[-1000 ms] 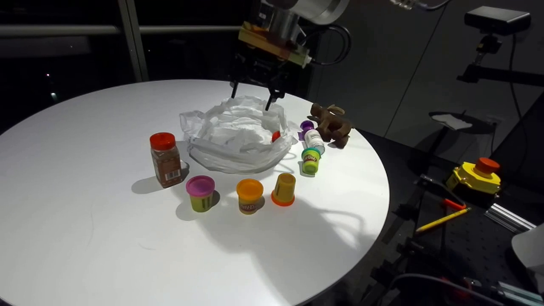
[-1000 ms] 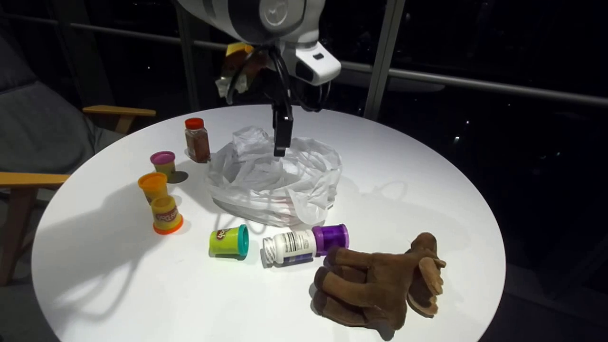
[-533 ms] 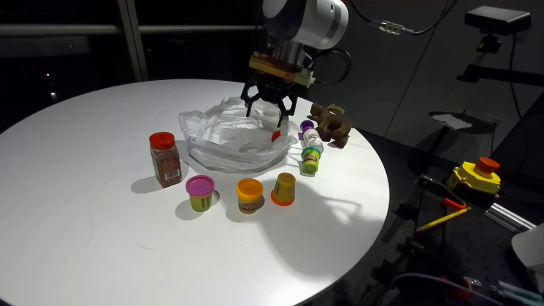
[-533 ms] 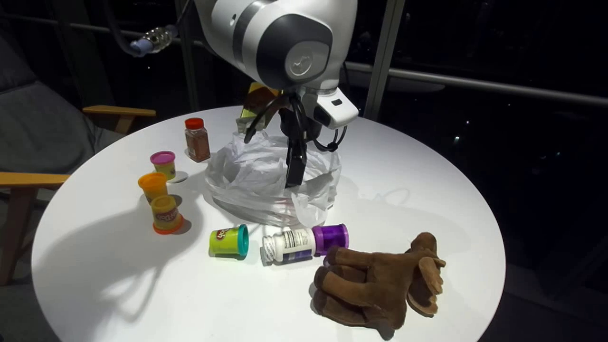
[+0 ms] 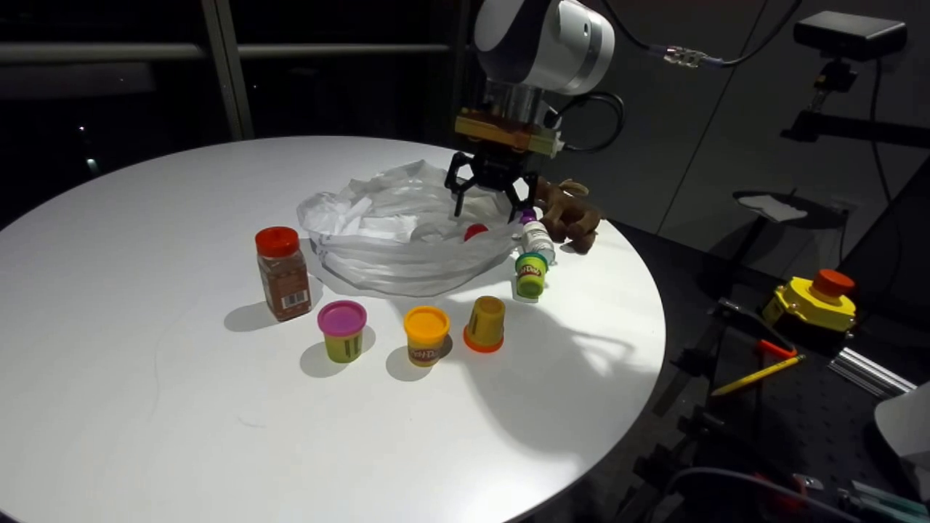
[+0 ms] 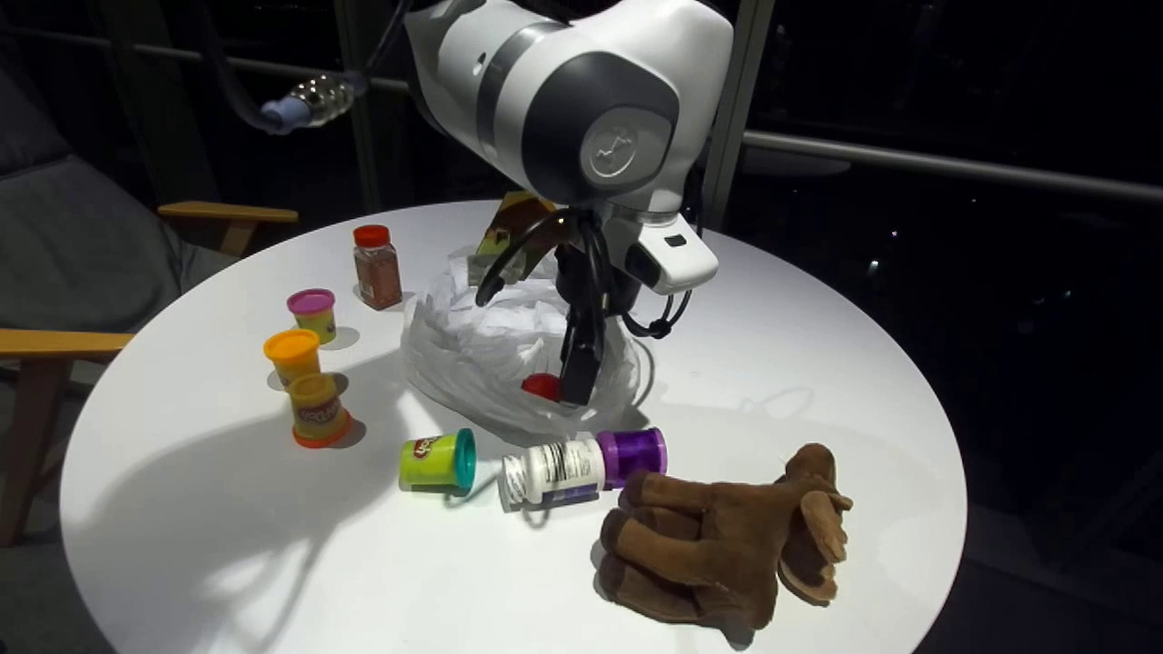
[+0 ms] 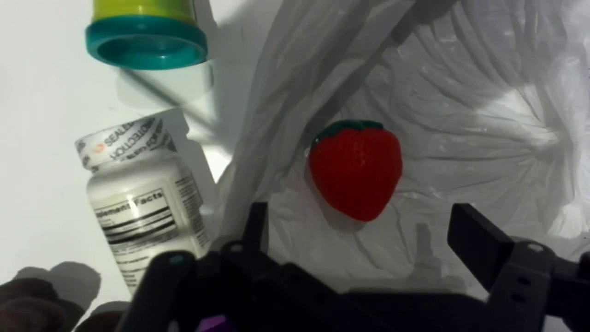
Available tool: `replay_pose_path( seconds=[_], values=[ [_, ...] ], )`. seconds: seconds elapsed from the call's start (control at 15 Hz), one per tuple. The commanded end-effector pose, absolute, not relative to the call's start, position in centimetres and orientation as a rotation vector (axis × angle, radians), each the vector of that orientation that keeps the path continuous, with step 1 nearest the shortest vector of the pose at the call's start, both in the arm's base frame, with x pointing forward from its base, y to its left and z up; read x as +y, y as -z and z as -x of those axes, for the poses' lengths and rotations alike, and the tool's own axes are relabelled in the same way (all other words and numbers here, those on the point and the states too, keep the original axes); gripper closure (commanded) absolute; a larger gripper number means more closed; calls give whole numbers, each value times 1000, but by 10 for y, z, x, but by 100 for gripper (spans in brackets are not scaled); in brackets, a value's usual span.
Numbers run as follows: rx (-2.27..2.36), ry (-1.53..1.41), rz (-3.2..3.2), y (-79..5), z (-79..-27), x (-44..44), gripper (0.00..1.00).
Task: Remove the things from the plastic bag and put them on the table
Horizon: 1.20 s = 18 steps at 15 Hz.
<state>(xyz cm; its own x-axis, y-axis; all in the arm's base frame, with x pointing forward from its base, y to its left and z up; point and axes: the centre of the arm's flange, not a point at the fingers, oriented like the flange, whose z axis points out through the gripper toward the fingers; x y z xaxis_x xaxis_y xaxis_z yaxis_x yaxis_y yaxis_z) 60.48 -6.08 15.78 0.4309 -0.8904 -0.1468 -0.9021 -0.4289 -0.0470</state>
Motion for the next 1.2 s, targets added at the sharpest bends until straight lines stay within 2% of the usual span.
replay_pose_path(
  seconds=[0.0, 0.8, 0.87, 1.13],
  values=[
    [1623, -170, 2525, -165, -604, -57, 0],
    [1577, -220, 2546, -152, -618, -34, 0],
    [1582, -229, 2550, -150, -617, -34, 16],
    [1613, -229, 2553, -146, -614, -39, 51]
  ],
)
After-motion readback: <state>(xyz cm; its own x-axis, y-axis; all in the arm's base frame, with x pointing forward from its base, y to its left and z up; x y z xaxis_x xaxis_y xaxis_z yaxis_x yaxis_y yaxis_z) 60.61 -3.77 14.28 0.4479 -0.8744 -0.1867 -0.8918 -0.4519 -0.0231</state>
